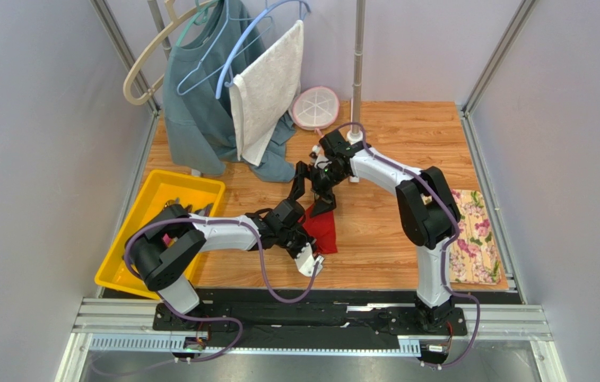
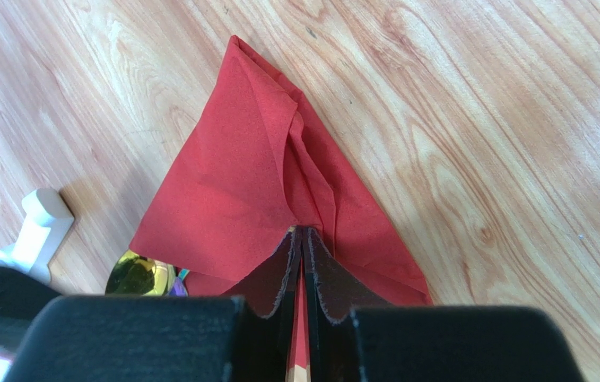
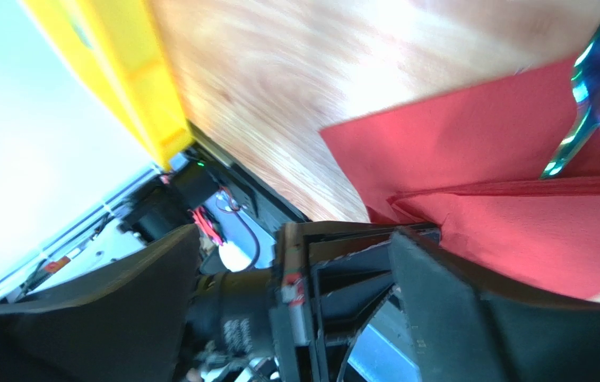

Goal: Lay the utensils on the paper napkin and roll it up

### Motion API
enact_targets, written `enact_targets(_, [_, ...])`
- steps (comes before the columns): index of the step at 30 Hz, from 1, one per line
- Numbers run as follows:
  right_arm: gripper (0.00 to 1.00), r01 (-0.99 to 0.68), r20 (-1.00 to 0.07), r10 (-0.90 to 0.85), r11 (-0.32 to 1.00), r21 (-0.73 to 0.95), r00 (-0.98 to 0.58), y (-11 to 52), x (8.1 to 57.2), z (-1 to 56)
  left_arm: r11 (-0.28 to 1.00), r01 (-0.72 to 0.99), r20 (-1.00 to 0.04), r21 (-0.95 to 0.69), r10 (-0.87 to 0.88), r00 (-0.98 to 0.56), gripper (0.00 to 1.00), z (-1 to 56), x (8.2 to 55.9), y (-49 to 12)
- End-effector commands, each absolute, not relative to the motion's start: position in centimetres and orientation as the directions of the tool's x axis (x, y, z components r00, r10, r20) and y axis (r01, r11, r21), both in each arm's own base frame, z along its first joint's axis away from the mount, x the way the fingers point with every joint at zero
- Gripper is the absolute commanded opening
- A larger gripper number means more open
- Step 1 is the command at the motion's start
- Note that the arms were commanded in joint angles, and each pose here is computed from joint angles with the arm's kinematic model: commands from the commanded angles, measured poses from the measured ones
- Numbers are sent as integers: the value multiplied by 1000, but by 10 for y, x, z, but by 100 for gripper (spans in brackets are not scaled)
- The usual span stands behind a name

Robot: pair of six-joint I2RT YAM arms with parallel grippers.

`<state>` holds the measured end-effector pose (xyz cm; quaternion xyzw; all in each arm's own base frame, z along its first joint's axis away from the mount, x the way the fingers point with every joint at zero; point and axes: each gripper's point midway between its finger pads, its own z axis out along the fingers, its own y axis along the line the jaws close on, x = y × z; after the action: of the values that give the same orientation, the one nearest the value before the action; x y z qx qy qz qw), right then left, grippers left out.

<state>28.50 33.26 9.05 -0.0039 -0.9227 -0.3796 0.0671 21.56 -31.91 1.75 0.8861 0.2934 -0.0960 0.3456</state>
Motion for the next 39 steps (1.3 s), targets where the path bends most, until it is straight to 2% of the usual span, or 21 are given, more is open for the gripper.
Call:
enact_targets(1, [84, -63, -21, -74, 630, 774, -997, 330, 305, 141, -626, 604, -417, 493, 440, 796, 11, 13, 197, -312])
enact_targets(2, [78, -71, -25, -82, 635, 769, -996, 329, 303, 139, -624, 604, -419, 495, 438, 795, 11, 14, 197, -313])
enact_targets(3, [63, -79, -22, -96, 638, 766, -995, 328, 300, 135, -621, 604, -420, 499, 436, 796, 11, 15, 197, -314])
enact_targets(6, [38, -78, -2, -115, 658, 749, -993, 322, 291, 124, -618, 601, -419, 507, 433, 798, 10, 15, 198, -315])
enact_targets(9, [21, -102, -19, -128, 678, 728, -992, 315, 286, 118, -616, 604, -422, 505, 434, 796, 10, 15, 197, -315])
enact_targets(17, [0, -154, -31, -173, 763, 627, -984, 299, 276, 85, -614, 605, -421, 506, 437, 795, 10, 15, 198, -315])
enact_targets(28, [0, -175, -47, -176, 844, 507, -983, 278, 280, 52, -615, 604, -422, 507, 434, 796, 10, 16, 198, -316])
enact_targets(39, [0, -164, -38, -167, 856, 490, -985, 278, 284, 27, -598, 625, -434, 502, 451, 780, 10, 18, 201, -318])
